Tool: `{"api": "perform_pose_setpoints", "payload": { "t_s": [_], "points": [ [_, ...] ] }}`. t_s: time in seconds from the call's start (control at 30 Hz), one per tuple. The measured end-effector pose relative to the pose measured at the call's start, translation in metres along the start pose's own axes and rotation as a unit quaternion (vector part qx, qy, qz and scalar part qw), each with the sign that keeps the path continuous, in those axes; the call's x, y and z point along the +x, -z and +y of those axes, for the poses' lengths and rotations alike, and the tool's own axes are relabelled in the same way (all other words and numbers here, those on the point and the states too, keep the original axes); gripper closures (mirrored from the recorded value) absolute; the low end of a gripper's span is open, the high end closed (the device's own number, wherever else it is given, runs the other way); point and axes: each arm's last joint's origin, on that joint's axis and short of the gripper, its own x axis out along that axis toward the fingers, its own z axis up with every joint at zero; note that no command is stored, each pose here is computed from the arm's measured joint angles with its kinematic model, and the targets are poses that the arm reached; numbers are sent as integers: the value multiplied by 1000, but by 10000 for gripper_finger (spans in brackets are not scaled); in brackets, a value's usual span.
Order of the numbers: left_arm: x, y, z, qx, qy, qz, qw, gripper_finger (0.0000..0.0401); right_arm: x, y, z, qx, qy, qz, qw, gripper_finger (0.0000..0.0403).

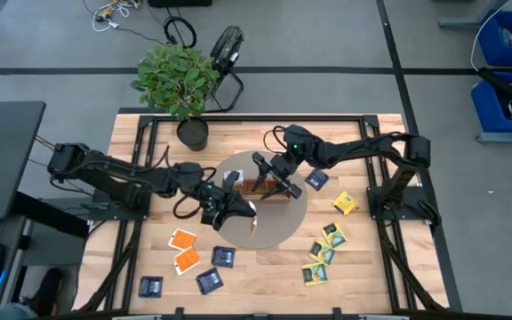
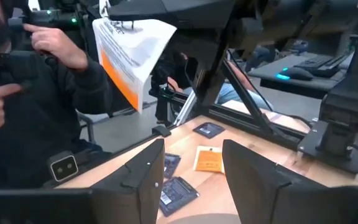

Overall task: Pick & Place Tea
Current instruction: Put the orange tea bag into the left section of the wooden organizer

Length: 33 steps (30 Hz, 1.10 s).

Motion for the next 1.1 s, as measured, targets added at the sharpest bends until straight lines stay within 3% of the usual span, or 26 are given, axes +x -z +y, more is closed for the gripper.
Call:
{"api": "perform_pose_setpoints", "payload": {
  "t_s": [0.37,0.83,1.1],
  "points": [
    [8,20,-7,-8,13,12,1000,400,4,-6,3,-19,-65,-34,997,232],
    [9,26,-5,-7,3,2,1000,400,8,-6,6,-3,-88,-32,996,234],
    [7,33,-5,-41,11,24,999,400,10,-6,8,4,-101,-31,994,273]
  ]
}}
